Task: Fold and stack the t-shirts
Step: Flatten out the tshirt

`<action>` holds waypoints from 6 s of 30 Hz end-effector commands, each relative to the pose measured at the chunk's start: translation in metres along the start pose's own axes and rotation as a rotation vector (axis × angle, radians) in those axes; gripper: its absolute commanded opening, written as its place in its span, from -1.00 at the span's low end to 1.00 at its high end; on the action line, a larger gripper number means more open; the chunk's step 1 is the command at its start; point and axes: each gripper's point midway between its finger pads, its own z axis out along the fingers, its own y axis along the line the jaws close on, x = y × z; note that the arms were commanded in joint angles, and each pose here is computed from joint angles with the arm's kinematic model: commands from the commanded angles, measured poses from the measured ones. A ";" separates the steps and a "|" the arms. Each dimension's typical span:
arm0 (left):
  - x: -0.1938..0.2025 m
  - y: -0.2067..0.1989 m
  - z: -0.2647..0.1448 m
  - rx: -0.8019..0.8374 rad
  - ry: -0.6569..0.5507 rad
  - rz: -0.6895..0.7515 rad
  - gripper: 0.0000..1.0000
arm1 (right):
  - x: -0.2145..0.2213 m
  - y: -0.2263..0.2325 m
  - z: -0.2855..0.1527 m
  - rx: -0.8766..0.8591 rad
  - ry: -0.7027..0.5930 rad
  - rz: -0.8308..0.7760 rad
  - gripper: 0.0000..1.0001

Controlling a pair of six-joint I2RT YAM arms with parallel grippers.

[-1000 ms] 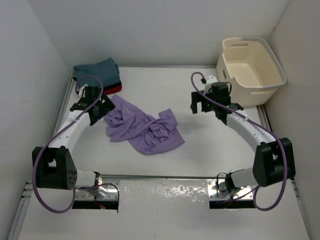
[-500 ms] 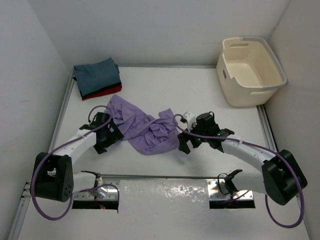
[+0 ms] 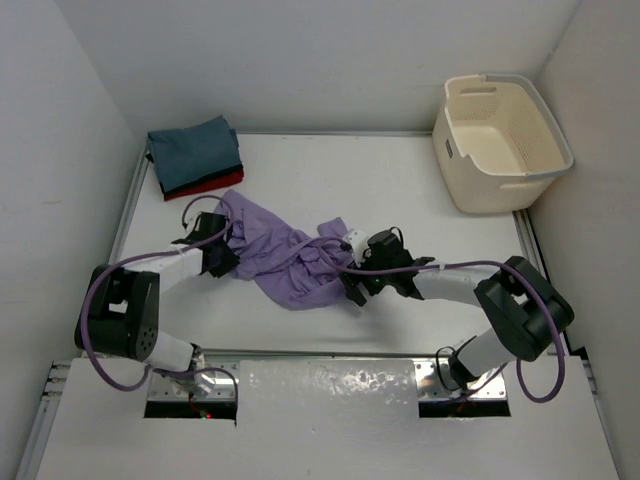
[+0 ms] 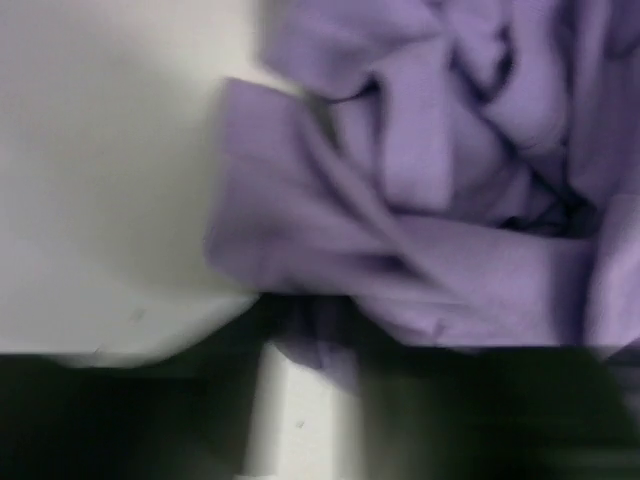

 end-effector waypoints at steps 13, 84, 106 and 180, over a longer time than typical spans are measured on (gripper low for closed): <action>-0.122 -0.125 -0.151 0.509 -0.350 0.047 -1.00 | -0.116 -0.084 -0.066 0.502 -0.365 0.007 -1.00; -0.265 -0.308 -0.065 0.646 -0.450 0.305 0.99 | 0.011 -0.184 -0.229 0.908 -0.295 0.609 0.98; 0.184 -0.085 -0.111 0.232 0.357 0.587 0.92 | 0.016 -0.232 -0.201 0.997 -0.222 0.874 0.98; 0.181 -0.103 -0.122 0.282 0.210 0.533 -1.00 | 0.075 -0.256 -0.127 1.019 -0.118 1.021 0.02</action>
